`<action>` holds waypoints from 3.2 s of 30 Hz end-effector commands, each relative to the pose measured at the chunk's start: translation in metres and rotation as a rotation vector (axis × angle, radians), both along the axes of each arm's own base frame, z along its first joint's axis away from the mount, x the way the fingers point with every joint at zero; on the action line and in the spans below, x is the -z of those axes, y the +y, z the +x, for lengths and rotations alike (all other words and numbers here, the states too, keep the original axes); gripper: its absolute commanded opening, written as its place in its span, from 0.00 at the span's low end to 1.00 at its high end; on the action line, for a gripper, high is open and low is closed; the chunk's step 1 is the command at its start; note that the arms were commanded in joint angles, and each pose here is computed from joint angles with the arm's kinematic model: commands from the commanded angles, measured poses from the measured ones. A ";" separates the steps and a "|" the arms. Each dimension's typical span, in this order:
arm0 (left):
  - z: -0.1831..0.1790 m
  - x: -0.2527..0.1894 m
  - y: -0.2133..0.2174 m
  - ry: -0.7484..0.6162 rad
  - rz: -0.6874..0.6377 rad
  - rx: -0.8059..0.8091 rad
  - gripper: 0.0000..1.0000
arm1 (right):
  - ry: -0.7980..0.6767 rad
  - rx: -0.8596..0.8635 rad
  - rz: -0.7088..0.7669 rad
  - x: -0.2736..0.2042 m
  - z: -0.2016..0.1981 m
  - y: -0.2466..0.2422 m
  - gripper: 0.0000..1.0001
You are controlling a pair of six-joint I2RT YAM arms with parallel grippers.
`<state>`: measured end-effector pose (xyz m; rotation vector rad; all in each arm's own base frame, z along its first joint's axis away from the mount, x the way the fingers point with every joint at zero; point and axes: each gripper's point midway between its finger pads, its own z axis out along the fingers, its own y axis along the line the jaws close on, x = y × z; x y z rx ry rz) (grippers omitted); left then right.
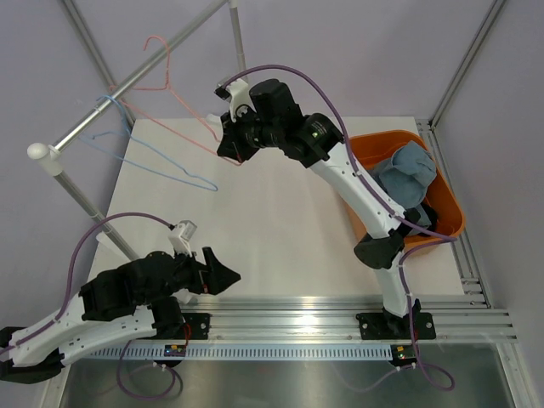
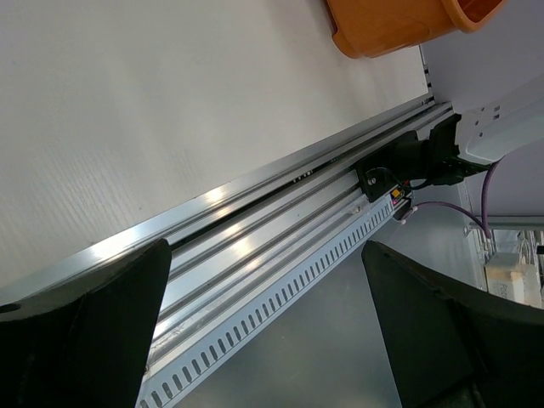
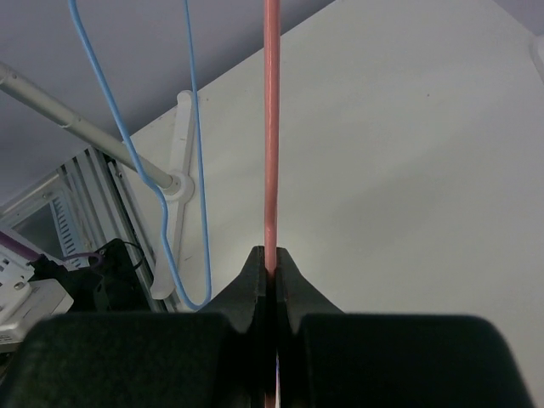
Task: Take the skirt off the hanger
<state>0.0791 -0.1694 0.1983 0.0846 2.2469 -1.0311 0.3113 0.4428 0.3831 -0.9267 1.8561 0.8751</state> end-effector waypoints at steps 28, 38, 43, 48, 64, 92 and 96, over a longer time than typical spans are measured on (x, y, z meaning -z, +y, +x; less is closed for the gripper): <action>-0.006 0.009 -0.011 0.046 -0.035 0.025 0.99 | 0.056 0.090 -0.003 0.011 0.005 -0.010 0.50; -0.007 0.007 -0.012 0.050 -0.058 0.026 0.99 | -0.025 0.205 0.037 -0.015 0.008 -0.039 0.99; -0.007 0.002 -0.015 0.045 -0.075 0.035 0.99 | -0.047 0.319 0.020 -0.009 0.010 -0.068 0.99; -0.007 0.000 -0.020 0.029 -0.086 0.055 0.99 | -0.061 0.462 -0.004 0.006 0.000 -0.119 0.99; -0.021 -0.026 -0.061 -0.071 -0.409 0.227 0.99 | 0.182 0.648 0.270 0.107 -0.113 -0.244 0.99; -0.052 -0.020 -0.074 -0.080 -0.966 0.414 0.99 | 0.459 0.299 0.902 0.172 -0.184 -0.224 0.99; -0.054 -0.011 -0.075 -0.073 -0.946 0.427 0.99 | 0.447 0.275 0.892 0.182 -0.184 -0.219 1.00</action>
